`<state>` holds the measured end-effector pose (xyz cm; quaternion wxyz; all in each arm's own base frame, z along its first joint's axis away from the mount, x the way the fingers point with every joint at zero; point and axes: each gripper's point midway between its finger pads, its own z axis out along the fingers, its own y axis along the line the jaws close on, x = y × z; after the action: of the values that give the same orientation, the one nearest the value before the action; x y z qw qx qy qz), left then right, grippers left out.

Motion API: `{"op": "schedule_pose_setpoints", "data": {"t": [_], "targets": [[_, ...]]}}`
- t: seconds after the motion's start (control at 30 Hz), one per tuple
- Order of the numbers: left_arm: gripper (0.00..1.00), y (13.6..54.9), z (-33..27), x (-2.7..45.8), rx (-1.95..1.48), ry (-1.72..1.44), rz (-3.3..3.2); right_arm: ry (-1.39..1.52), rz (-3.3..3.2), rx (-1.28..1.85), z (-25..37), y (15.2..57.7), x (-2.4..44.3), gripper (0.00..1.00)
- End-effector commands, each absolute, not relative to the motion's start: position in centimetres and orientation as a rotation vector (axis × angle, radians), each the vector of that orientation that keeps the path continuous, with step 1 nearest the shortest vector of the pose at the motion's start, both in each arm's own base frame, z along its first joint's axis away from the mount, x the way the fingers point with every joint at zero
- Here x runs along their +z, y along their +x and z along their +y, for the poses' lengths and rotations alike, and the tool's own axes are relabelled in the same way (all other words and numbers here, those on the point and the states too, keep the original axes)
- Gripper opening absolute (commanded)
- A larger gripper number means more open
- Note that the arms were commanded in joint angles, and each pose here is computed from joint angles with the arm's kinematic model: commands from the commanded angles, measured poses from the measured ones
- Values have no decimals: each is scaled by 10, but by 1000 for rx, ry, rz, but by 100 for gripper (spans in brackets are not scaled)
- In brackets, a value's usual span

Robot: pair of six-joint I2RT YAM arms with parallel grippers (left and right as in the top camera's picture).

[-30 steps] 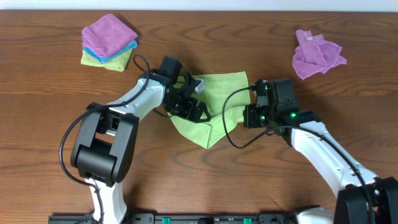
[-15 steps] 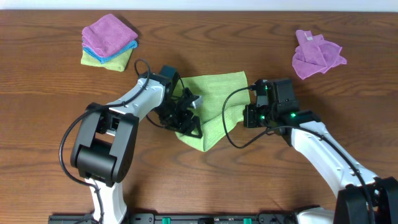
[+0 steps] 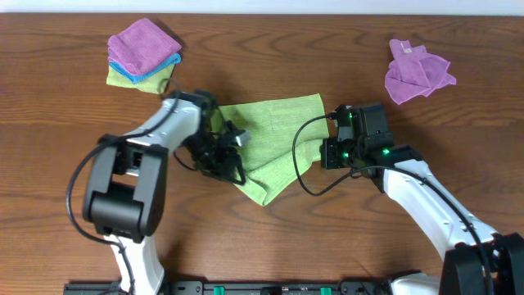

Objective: Fold the cloth

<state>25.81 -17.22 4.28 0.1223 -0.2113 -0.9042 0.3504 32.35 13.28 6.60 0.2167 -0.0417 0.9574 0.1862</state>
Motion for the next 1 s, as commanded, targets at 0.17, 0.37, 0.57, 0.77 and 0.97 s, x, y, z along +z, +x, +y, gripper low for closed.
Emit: {"op": "schedule_pose_setpoints", "data": {"t": [0.17, 0.37, 0.57, 0.77, 0.97], "targets": [[61, 270, -136, 80, 1157, -363, -2682, -117, 2655, 527, 136, 322, 67, 1], [80, 265, -148, 90, 1236, -208, -2605, -116, 2655, 528, 136, 322, 67, 1], [79, 266, -149, 76, 1182, 30, -2579, -89, 2644, 538, 137, 325, 69, 1], [83, 260, -154, 57, 1093, 319, -2509, -88, 2639, 539, 137, 326, 69, 1], [88, 262, -178, 48, 1026, 409, -2498, -69, 2642, 543, 137, 326, 70, 1]]}}
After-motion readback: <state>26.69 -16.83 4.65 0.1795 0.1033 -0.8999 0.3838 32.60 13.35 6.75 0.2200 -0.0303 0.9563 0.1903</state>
